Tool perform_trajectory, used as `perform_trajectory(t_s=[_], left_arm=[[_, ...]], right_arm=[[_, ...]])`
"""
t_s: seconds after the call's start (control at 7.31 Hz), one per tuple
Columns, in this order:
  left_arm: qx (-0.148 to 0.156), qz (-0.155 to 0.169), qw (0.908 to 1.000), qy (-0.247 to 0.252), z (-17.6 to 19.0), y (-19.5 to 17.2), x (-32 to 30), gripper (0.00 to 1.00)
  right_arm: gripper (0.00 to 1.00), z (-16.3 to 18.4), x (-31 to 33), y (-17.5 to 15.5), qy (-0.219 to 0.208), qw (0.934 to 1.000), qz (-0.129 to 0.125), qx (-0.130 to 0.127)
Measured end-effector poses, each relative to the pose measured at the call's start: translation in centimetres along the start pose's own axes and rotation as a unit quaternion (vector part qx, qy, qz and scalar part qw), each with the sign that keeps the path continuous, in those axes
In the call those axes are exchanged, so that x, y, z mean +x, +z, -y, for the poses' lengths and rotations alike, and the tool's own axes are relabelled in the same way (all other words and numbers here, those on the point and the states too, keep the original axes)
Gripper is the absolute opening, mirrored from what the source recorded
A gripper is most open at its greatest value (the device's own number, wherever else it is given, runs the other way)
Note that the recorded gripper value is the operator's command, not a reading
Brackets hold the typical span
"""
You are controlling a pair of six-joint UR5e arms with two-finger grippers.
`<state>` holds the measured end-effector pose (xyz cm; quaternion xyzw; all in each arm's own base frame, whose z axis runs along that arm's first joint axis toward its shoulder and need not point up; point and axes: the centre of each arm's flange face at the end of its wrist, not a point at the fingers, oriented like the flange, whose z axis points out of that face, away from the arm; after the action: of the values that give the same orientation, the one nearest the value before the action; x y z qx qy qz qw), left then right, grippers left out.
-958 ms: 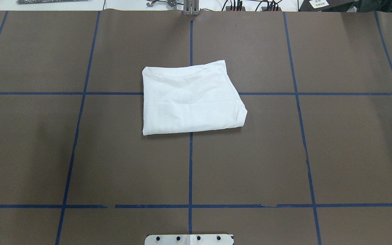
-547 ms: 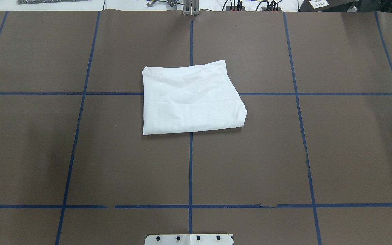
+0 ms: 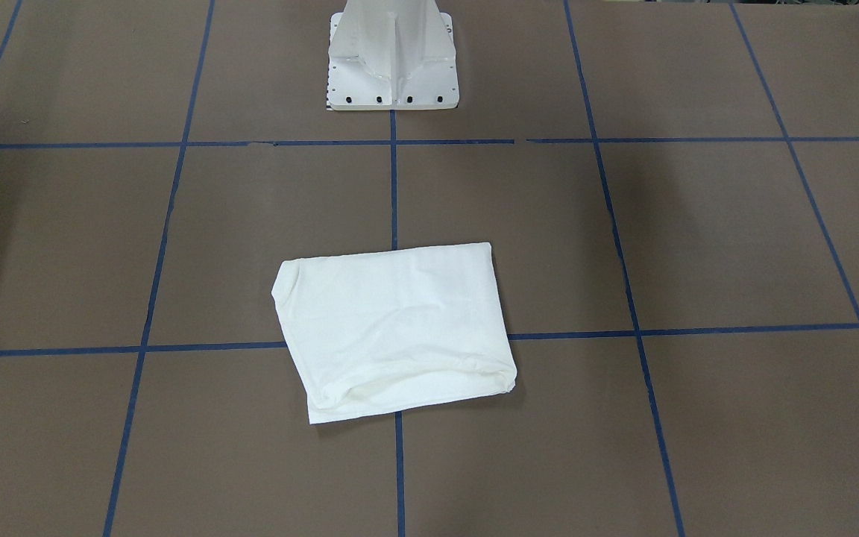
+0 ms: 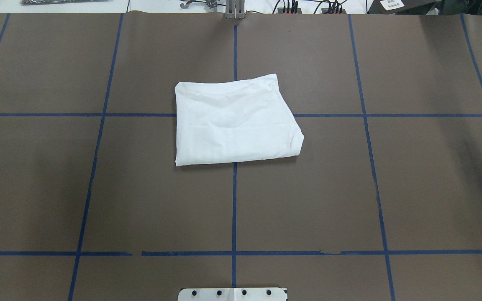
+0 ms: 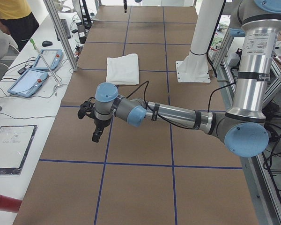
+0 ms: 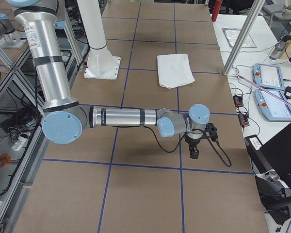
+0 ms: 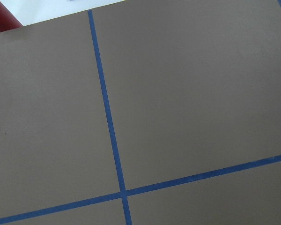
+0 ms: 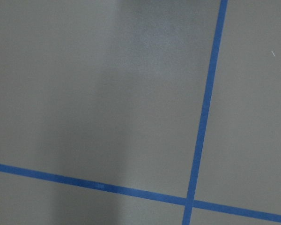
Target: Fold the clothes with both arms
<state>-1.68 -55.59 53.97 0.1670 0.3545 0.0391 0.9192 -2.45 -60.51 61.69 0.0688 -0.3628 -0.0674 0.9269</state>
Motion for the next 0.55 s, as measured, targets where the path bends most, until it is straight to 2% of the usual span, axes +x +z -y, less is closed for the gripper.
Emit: perform_trajectory(t_s=[0.27,0.55], left_arm=[[0.006,-0.006,1.0000,-0.005,-0.3,-1.0,-0.4,1.00],[0.016,-0.006,0.9999,-0.001,-0.7,-1.5,-0.6,1.00]], right_arm=[[1.00,0.2,-1.5,-1.3,-0.004,1.0000,0.002,-0.005],[1.00,0.4,-2.6,-2.4,-0.010,0.9999,0.004,0.004]])
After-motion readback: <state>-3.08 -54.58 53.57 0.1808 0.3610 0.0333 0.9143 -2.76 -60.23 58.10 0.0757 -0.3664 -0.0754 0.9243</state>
